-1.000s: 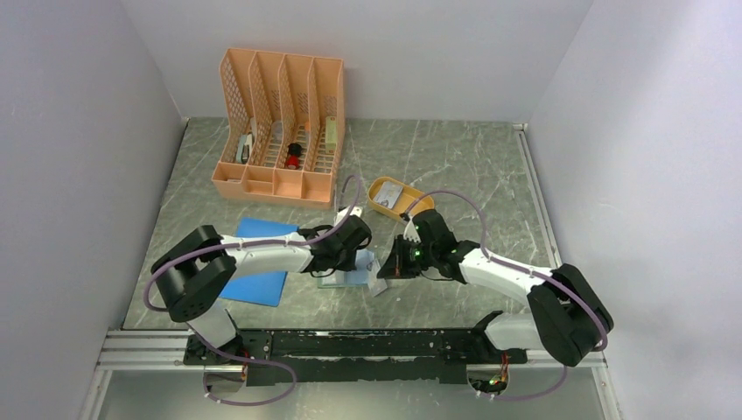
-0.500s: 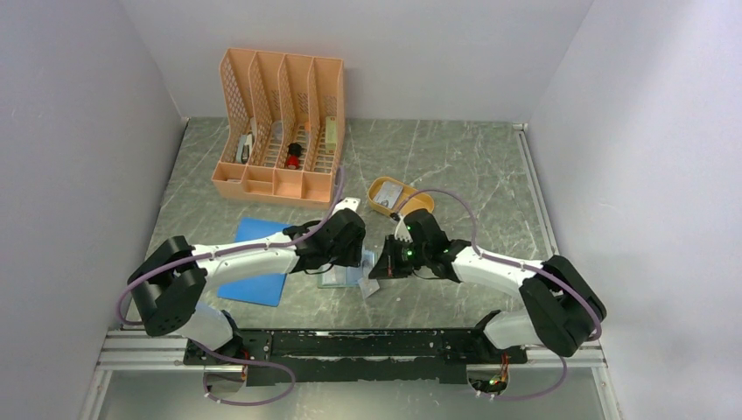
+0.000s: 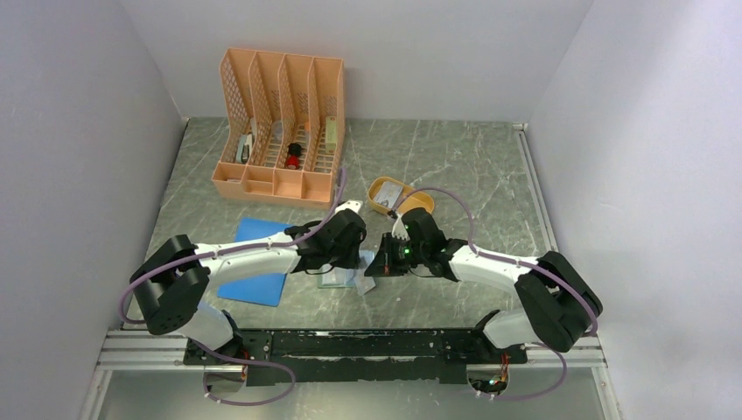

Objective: Put the credit cards into the card holder
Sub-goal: Turn over the card slot in the card holder, then insert the credit card into the card holder.

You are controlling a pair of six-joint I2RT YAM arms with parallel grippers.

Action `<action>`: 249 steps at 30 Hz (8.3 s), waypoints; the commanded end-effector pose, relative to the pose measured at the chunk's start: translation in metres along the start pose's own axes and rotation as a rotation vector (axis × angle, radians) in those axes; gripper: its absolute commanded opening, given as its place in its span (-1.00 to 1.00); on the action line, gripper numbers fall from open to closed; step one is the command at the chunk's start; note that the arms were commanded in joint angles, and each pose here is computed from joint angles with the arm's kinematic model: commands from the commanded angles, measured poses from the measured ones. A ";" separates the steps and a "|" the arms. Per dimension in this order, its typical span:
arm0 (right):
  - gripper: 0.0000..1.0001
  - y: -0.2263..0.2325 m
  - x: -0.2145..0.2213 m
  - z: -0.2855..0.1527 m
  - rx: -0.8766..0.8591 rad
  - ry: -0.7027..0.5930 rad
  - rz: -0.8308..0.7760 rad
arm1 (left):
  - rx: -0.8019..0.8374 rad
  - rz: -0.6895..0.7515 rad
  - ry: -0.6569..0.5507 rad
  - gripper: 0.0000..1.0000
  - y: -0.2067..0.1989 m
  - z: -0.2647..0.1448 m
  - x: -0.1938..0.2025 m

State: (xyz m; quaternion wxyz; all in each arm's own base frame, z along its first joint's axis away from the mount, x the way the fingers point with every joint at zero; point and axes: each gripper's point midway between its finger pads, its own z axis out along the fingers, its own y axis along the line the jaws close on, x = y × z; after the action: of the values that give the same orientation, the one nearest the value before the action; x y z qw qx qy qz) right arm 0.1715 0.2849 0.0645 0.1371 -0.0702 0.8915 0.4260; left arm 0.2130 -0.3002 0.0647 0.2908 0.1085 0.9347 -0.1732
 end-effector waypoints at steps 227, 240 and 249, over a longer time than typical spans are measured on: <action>-1.00 -0.015 -0.031 0.071 0.059 -0.138 0.305 | -0.230 -0.291 0.065 -0.69 0.128 -0.013 0.067; -1.00 -0.013 -0.030 0.078 0.046 -0.154 0.326 | -0.175 -0.308 0.074 -0.73 0.120 -0.013 0.071; -1.00 -0.012 -0.020 0.088 0.039 -0.119 0.320 | -0.160 -0.311 0.079 -0.73 0.117 -0.011 0.072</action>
State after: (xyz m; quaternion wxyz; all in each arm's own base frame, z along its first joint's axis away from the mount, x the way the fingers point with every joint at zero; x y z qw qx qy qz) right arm 0.2162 0.3458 0.0249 0.1315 0.1003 0.8788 0.4476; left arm 0.2011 -0.1832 0.0136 0.2654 -0.0616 0.9529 -0.1335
